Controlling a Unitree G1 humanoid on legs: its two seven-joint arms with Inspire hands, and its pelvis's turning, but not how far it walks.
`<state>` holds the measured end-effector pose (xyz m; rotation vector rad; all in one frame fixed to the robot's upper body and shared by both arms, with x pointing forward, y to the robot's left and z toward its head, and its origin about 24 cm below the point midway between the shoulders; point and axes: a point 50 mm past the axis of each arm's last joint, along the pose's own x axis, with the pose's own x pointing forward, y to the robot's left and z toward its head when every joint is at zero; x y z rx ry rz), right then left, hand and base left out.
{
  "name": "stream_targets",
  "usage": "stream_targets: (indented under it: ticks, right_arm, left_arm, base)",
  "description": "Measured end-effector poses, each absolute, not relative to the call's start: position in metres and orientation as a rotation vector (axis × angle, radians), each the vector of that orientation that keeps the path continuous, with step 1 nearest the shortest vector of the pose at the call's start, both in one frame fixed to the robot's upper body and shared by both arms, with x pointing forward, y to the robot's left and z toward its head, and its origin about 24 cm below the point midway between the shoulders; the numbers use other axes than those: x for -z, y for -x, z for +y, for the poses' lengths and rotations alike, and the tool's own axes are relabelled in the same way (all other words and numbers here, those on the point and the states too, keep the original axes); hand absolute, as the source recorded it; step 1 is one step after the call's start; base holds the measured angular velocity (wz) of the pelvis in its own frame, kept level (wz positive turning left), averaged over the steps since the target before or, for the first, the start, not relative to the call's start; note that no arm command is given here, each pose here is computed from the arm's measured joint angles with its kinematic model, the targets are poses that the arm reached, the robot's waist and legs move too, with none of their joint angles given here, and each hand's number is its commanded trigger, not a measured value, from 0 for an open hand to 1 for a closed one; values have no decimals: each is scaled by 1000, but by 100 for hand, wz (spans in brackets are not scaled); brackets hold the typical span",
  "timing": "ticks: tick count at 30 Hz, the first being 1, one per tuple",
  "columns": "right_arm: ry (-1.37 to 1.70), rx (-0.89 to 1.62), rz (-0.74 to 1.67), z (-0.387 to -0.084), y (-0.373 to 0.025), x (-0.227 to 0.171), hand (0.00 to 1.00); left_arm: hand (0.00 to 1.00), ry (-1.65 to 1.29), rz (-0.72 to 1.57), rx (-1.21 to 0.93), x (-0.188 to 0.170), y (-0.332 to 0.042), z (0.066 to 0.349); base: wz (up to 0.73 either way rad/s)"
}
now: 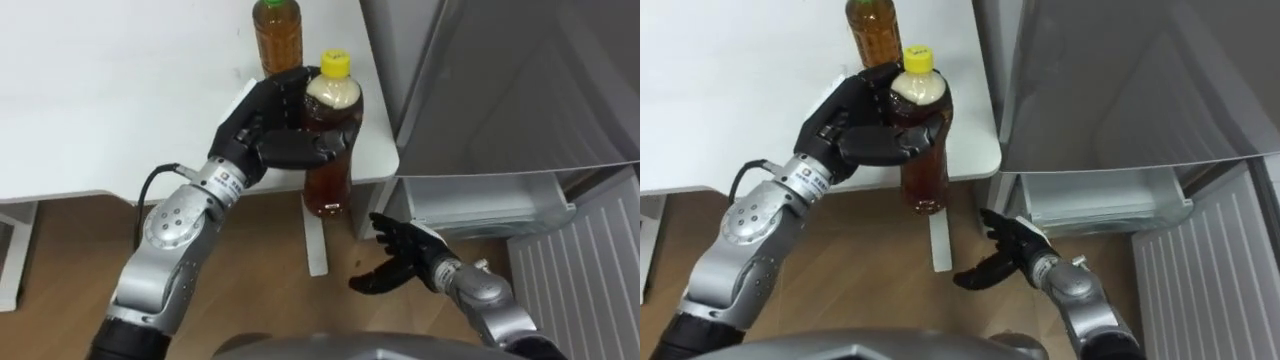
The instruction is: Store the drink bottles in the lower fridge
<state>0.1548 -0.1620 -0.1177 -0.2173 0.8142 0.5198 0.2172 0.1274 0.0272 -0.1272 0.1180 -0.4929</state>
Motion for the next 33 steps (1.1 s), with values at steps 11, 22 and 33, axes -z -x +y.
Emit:
stream_targets:
  ticks: [11,22,33]
  right_arm:
    - [174,-678,753,-149,-167,99,0]
    - [149,-733,764,-153,-172,89,0]
    - [-22,-794,656,-156,-182,64,0]
  left_arm:
    - [100,295,164,609,-19,-203,127]
    - [100,379,266,614,-3,-195,130]
    - [100,409,293,584,4,-196,143]
  base:
    - [0]
    - [1]
    - [-1]
